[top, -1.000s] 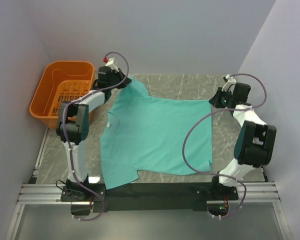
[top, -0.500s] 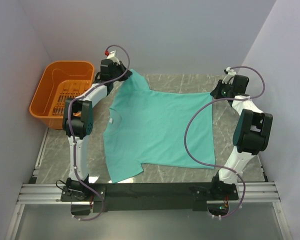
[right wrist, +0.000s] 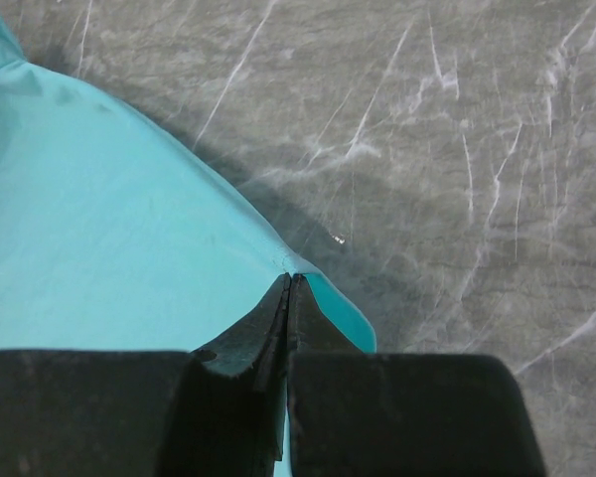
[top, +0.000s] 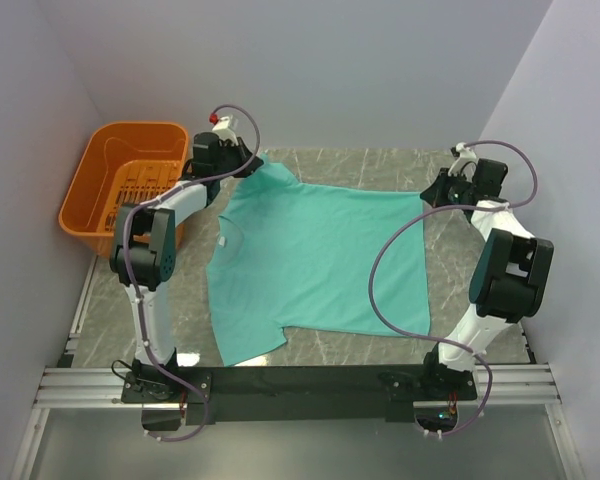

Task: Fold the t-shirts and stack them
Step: Flatten the tshirt out, then fold the tshirt

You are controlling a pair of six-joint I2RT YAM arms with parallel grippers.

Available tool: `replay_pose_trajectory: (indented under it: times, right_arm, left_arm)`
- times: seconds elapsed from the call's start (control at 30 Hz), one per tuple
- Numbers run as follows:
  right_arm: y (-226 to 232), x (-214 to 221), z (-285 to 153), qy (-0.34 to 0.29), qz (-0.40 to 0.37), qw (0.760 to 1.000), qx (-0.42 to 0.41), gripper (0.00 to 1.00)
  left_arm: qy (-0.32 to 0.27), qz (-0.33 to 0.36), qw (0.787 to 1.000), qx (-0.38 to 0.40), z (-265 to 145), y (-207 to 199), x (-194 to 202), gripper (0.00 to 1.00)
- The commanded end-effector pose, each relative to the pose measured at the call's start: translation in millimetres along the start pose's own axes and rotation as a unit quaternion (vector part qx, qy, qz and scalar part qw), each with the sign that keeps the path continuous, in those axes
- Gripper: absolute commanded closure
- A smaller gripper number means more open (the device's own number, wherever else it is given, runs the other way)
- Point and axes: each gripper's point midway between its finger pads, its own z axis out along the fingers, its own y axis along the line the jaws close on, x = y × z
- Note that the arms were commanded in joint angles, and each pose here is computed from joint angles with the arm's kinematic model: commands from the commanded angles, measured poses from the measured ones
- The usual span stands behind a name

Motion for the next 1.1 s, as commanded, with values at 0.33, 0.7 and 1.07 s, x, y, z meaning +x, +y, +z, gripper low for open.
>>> replay_pose_trajectory:
  times: [0.33, 0.7, 1.07]
  right_arm:
    - [3.8, 4.6, -23.6, -0.003, -0.023, 1.0, -0.017, 1.0]
    - [0.2, 15.3, -36.1, 0.001, -0.023, 0.999, -0.024, 1.0]
    - [-1.6, 23.9, -37.0, 0.014, -0.016, 0.999, -0.028, 1.0]
  left_arm:
    - [-0.042, 0.058, 0.996, 0.051, -46.5, -36.2, -30.9, 0.99]
    - [-0.043, 0.067, 0.996, 0.041, -65.4, -38.6, -28.1, 0.99]
    - [-0.037, 0.077, 0.996, 0.036, -78.5, -41.1, -25.1, 1.0]
